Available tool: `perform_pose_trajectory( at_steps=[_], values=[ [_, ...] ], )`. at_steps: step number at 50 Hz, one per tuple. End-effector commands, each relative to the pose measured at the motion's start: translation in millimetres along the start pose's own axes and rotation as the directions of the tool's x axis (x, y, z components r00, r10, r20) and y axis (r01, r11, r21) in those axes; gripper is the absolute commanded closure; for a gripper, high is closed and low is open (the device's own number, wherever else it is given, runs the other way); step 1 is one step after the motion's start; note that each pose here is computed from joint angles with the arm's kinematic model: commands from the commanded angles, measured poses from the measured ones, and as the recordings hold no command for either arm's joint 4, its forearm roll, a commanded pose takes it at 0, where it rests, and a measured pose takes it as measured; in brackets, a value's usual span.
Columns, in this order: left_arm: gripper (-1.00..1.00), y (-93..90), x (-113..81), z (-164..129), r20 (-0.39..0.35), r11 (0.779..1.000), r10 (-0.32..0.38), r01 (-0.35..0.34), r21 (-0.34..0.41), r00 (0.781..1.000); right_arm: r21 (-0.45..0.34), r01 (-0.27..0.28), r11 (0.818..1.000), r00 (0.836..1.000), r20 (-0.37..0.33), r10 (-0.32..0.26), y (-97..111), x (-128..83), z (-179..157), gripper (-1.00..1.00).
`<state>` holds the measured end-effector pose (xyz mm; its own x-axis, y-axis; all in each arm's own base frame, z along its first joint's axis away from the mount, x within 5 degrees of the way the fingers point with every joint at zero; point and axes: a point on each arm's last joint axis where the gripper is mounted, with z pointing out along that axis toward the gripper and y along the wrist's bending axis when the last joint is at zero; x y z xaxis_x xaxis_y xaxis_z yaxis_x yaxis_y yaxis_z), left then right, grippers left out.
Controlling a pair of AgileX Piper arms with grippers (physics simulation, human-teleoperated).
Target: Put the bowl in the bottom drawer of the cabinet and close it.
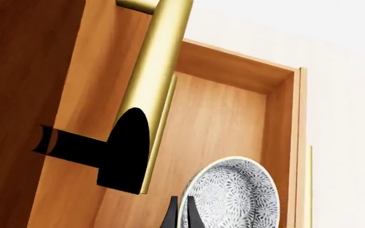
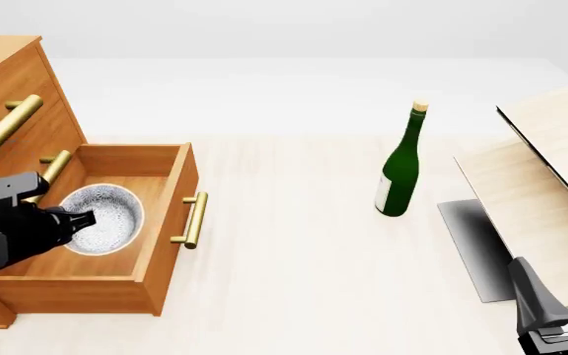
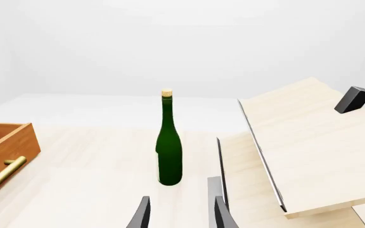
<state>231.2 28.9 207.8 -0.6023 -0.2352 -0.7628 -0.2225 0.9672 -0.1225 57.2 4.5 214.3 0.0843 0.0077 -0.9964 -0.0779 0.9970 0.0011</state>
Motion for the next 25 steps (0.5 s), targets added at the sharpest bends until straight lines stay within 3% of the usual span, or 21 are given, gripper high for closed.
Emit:
perform_pose_trajectory(
  at_steps=[1, 25],
  values=[
    [1.0, 2.2, -1.1, 0.3, 0.011, 1.0, -0.022, 0.022, -0.006, 1.0, 0.0, 0.0, 1.0, 1.0, 0.0, 0.0, 0.0, 0.1, 0.0, -1.0],
    [1.0, 2.2, 4.6, 8.6, -0.004, 1.0, 0.002, -0.002, -0.005, 1.0, 0.0, 0.0, 1.0, 1.0, 0.0, 0.0, 0.0, 0.1, 0.0, -1.0]
  ],
)
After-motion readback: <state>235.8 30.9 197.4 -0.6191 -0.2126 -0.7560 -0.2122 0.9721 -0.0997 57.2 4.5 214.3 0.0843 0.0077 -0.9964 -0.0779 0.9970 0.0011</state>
